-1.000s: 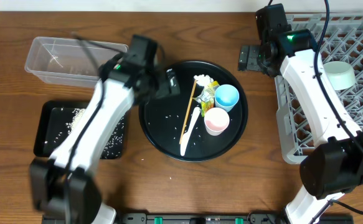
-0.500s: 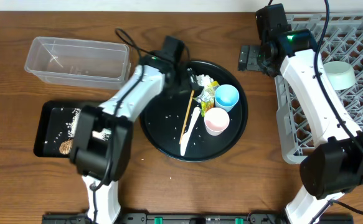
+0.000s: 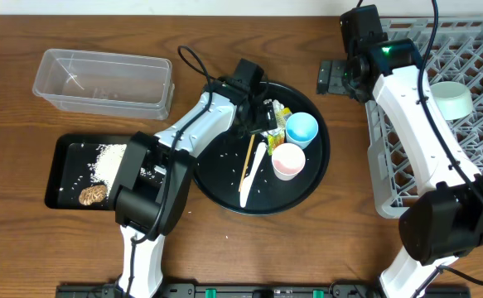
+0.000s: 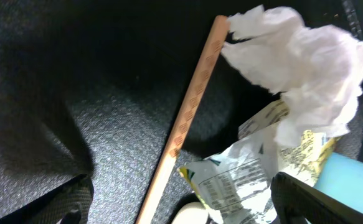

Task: Sort waste into correct bins and load items into the dishwasher rack
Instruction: 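Move the left gripper over the round tray to the yellow wrapper, then lower the left gripper and grasp the yellow snack wrapper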

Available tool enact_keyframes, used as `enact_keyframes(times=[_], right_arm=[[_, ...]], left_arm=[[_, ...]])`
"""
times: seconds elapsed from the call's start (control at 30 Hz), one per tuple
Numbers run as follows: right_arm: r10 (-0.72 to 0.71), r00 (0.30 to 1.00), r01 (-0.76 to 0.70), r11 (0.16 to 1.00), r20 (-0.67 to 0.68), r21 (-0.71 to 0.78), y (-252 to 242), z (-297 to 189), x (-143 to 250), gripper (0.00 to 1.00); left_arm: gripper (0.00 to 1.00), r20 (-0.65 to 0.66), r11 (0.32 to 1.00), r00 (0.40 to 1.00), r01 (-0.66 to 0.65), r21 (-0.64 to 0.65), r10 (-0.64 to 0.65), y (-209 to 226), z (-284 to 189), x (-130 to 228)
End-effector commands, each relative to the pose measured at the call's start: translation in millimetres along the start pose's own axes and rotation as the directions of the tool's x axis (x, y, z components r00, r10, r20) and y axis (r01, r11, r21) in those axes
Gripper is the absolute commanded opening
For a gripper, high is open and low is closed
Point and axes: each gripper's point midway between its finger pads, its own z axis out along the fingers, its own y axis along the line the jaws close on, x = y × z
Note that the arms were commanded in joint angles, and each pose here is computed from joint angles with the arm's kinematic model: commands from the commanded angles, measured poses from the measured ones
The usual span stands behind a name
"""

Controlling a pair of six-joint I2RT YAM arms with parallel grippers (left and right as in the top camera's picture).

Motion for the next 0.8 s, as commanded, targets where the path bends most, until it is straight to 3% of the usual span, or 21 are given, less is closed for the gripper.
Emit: enact_keyframes(times=[0.0, 0.2, 0.43, 0.7, 0.77], right_arm=[[0.022, 0.999, -0.022, 1.000, 0.043, -0.009, -2.8, -15.9, -8.8, 0.99], [0.022, 0.999, -0.021, 1.000, 0.043, -0.009, -2.9, -15.8, -8.7, 0.99], [0.022, 0.999, -0.021, 1.000, 0.043, -0.008, -2.9, -15.8, -8.7, 0.99], [0.022, 0.999, -0.021, 1.000, 0.043, -0.008, -2.9, -15.8, -8.7, 0.99], [0.022, 0.999, -0.021, 1.000, 0.043, -0.008, -2.9, -15.8, -8.7, 0.99]], left_arm=[[0.88, 0.012, 1.000, 1.000, 0.003, 0.017, -0.003, -5.0, 3.0, -6.9], [0.80, 0.023, 0.999, 1.000, -0.004, 0.032, 0.003, -8.0, 12.6, -10.6], [0.58, 0.033, 0.999, 0.999, -0.007, 0.040, 0.006, -9.9, 12.9, -13.0], [0.46, 0.045, 0.999, 0.999, -0.011, 0.049, 0.009, -12.1, 12.3, -16.1], [0.35, 0.047, 0.999, 0.999, -0.011, 0.049, 0.008, -12.0, 12.2, -16.7]])
